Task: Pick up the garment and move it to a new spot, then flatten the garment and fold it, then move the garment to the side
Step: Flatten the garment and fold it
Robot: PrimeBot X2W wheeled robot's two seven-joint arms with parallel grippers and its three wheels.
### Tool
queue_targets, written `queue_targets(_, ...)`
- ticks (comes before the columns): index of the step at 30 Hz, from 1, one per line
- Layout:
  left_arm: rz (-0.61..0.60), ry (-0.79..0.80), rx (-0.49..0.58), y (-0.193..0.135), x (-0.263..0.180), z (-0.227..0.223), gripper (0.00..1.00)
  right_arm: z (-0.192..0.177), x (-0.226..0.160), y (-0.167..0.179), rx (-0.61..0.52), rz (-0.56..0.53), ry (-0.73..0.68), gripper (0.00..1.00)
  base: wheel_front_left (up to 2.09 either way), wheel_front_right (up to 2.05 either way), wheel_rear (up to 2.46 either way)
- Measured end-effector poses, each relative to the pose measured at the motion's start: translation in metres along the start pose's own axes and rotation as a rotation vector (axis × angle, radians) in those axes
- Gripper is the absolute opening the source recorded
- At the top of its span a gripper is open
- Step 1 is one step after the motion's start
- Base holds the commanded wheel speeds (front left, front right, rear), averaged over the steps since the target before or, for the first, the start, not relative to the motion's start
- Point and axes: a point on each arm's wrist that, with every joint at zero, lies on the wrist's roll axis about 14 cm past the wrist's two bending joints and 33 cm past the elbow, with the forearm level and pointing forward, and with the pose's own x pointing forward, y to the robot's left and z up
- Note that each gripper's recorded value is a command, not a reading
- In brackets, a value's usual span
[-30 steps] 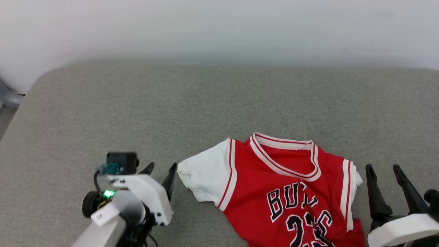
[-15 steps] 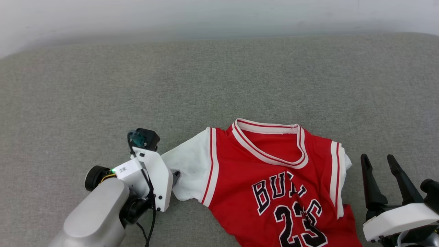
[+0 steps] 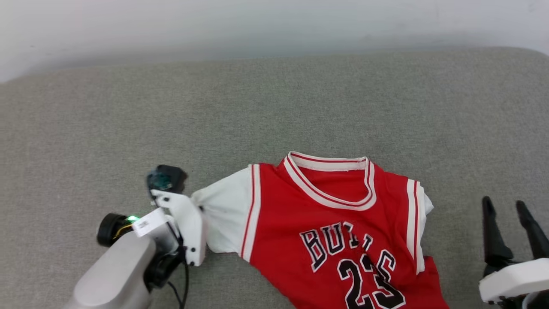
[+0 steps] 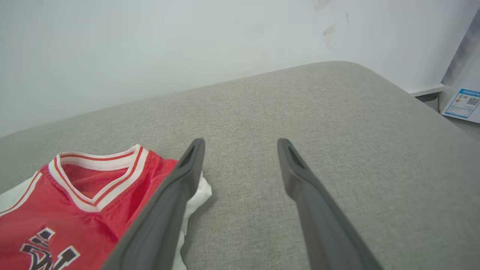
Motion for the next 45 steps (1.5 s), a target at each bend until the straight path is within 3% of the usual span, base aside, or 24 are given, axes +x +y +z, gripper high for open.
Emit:
queue_targets(7,0.131,-0.103,-0.131,0.04,-0.037,-0.011,0.0,0.007,-0.005,-0.013,-0.014,-0.035,-0.005,1.0,0.0,0.0,0.0)
queue_targets(12,0.2,-0.058,-0.265,0.053,-0.057,-0.056,0.0,0.01,-0.005,-0.011,-0.015,-0.026,-0.007,1.0,0.0,0.0,0.0)
queue_targets(16,0.225,-0.034,-0.353,0.053,-0.067,-0.083,0.0,0.01,-0.007,-0.012,-0.014,-0.029,0.001,1.0,0.0,0.0,0.0)
queue_targets(21,0.209,-0.037,-0.387,0.042,-0.07,-0.092,0.01,0.007,-0.009,-0.014,-0.012,-0.034,0.018,1.0,0.0,0.0,0.0)
queue_targets(22,0.197,-0.048,-0.392,0.04,-0.07,-0.09,0.37,0.006,-0.009,-0.013,-0.011,-0.032,0.023,1.0,0.0,0.0,0.0)
queue_targets(23,0.2,-0.069,-0.392,0.039,-0.07,-0.087,1.0,0.007,-0.009,-0.013,-0.011,-0.03,0.023,1.0,0.0,0.0,0.0)
queue_targets(34,0.25,-0.487,-0.247,0.053,-0.094,-0.011,1.0,-0.004,-0.013,0.002,0.018,0.018,0.122,1.0,0.0,0.0,0.0)
queue_targets(45,0.271,-0.811,-0.196,0.047,-0.131,0.045,1.0,-0.038,-0.007,0.015,0.017,0.087,0.412,1.0,0.0,0.0,0.0)
